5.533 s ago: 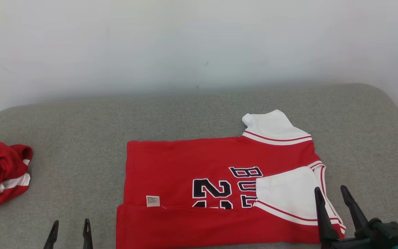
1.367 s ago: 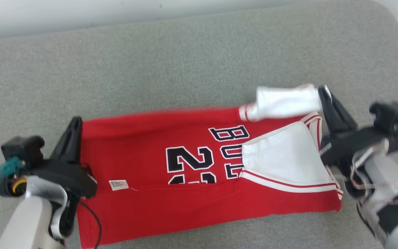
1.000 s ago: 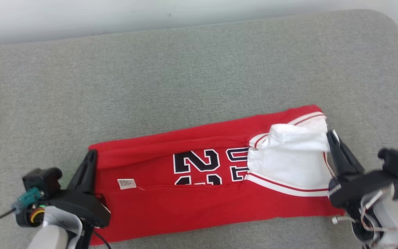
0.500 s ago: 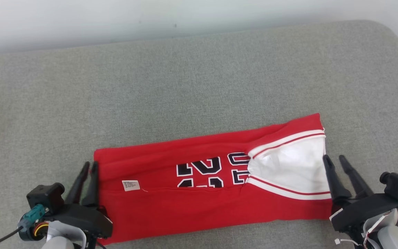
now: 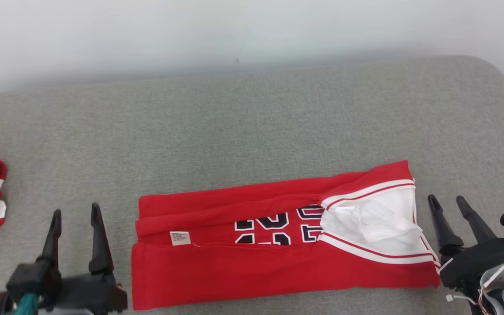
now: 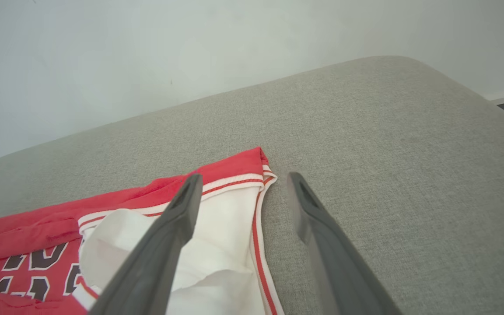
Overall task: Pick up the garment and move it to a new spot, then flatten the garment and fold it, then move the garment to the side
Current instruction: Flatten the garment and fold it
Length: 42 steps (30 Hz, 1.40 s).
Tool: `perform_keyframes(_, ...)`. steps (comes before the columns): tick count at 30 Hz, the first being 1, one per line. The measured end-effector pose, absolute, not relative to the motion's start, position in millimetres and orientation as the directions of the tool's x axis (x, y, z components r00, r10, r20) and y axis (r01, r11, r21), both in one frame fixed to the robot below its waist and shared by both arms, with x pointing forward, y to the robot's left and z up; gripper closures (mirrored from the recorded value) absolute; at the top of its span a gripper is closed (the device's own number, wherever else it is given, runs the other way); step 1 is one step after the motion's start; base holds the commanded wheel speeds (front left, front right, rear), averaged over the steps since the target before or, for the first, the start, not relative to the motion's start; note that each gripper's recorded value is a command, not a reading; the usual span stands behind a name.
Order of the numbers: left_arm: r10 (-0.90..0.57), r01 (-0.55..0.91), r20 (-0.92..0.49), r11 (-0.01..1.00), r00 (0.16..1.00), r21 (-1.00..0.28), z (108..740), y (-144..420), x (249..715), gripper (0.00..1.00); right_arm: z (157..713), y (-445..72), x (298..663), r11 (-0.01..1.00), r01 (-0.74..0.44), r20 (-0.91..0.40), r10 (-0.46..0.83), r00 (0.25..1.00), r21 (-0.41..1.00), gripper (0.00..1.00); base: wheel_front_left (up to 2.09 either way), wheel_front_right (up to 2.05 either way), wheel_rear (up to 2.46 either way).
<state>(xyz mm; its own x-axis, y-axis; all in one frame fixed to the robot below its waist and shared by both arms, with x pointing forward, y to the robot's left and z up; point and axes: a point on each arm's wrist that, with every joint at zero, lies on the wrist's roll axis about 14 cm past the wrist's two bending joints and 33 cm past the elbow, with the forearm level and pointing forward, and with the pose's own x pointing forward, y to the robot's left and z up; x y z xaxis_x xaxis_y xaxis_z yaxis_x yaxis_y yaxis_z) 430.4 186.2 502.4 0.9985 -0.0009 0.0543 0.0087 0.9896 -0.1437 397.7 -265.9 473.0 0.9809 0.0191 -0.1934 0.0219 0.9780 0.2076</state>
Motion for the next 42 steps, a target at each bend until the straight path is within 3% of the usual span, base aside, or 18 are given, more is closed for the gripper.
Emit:
perform_keyframes(13,0.126,-0.125,0.069,0.992,0.99,-0.025,504,220,382,0.0,434,-253,414,0.992,-0.013,-0.379,0.059,0.923,0.122,0.0,0.0,0.0,0.0)
perform_keyframes(28,0.115,-0.118,0.046,0.99,0.992,0.081,496,222,357,0.0,381,-239,403,0.992,-0.028,-0.605,0.097,0.791,0.123,0.0,0.0,0.0,0.0)
perform_keyframes(29,0.114,-0.118,0.044,0.989,0.992,0.084,495,221,356,0.0,379,-237,401,0.991,-0.03,-0.618,0.103,0.779,0.127,0.04,0.0,0.0,0.0)
perform_keyframes(30,0.114,-0.118,0.045,0.989,0.992,0.085,496,221,355,0.0,378,-236,400,0.991,-0.033,-0.626,0.108,0.773,0.132,0.56,0.0,0.0,0.0)
perform_keyframes(31,0.115,-0.119,0.046,0.989,0.992,0.085,496,221,355,0.0,378,-234,400,0.99,-0.033,-0.626,0.112,0.772,0.138,1.0,0.0,0.0,0.0)
perform_keyframes(36,0.128,-0.133,0.053,0.987,0.99,0.089,498,224,350,0.0,379,-231,398,0.985,-0.026,-0.629,0.127,0.767,0.168,1.0,0.0,0.0,0.0)
perform_keyframes(42,0.138,-0.142,0.058,0.987,0.989,0.08,500,226,345,0.0,398,-265,403,0.993,0.021,-0.577,0.05,0.815,0.116,1.0,0.0,0.0,0.0)
